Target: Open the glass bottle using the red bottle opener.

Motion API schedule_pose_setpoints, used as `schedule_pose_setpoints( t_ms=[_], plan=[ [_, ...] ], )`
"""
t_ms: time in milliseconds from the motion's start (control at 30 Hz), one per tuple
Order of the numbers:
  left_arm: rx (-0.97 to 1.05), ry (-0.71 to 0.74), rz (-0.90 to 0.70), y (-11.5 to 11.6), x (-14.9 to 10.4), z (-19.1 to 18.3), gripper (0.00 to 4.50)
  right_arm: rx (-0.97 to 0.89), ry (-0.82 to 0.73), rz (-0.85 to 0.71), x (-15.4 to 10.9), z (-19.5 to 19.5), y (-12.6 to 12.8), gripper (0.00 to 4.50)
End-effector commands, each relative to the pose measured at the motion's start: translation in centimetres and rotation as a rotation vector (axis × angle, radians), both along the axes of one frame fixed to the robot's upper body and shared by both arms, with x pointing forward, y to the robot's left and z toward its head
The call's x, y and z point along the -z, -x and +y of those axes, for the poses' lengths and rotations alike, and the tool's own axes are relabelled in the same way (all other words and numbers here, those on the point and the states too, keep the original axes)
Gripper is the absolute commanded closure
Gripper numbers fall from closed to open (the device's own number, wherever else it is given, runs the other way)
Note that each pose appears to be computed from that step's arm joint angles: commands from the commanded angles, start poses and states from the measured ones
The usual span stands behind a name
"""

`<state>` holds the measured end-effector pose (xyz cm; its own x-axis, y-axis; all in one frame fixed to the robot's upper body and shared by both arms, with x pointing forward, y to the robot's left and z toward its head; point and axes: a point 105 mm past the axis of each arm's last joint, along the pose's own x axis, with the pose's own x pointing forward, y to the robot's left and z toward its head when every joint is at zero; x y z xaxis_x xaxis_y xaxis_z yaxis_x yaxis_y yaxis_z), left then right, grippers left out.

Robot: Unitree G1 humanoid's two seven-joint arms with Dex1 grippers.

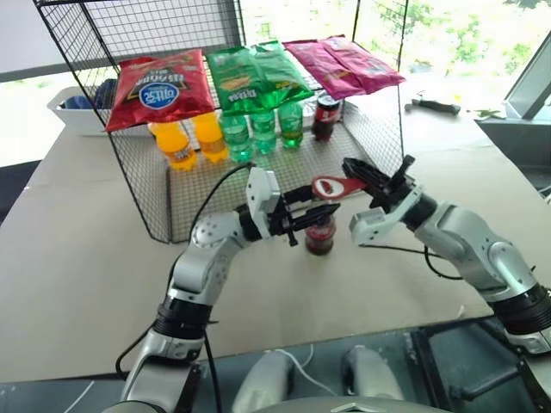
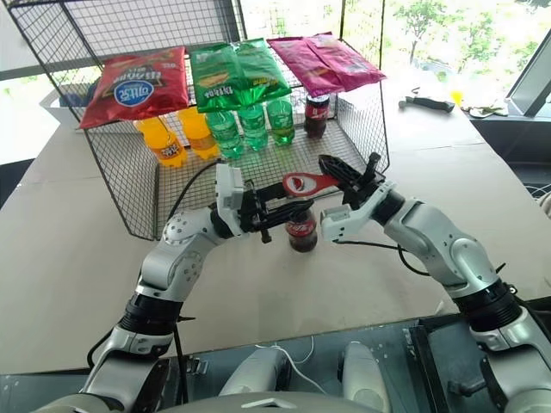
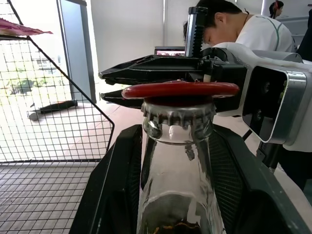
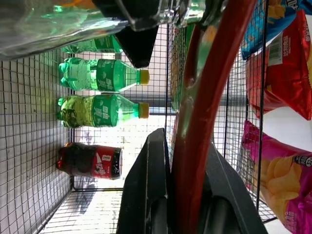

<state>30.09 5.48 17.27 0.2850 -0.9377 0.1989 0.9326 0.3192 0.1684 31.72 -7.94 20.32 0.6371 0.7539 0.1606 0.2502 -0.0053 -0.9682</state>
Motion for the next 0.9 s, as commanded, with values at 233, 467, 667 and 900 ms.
schedule_pose_setpoints(
  t_ms=[233,467,667,900],
  plan=[
    [-0.048,-0.050,0.069,-0.8,2.1,0.2,2.98,0.038,0.084,-0.168,-3.2,-1.8,-0.7,4.50],
    [-0.047,-0.044,0.071,-0.7,2.3,0.0,2.98,0.027,-0.010,-0.186,-4.6,-1.9,-0.3,4.50],
    [-0.049,-0.042,0.071,-0.7,2.2,0.2,2.98,-0.016,-0.199,-0.153,-5.6,-1.9,0.4,4.50],
    [-0.046,-0.044,0.066,-0.3,2.0,0.3,2.98,-0.005,-0.506,0.153,-2.9,-2.7,-0.3,4.50]
  ],
)
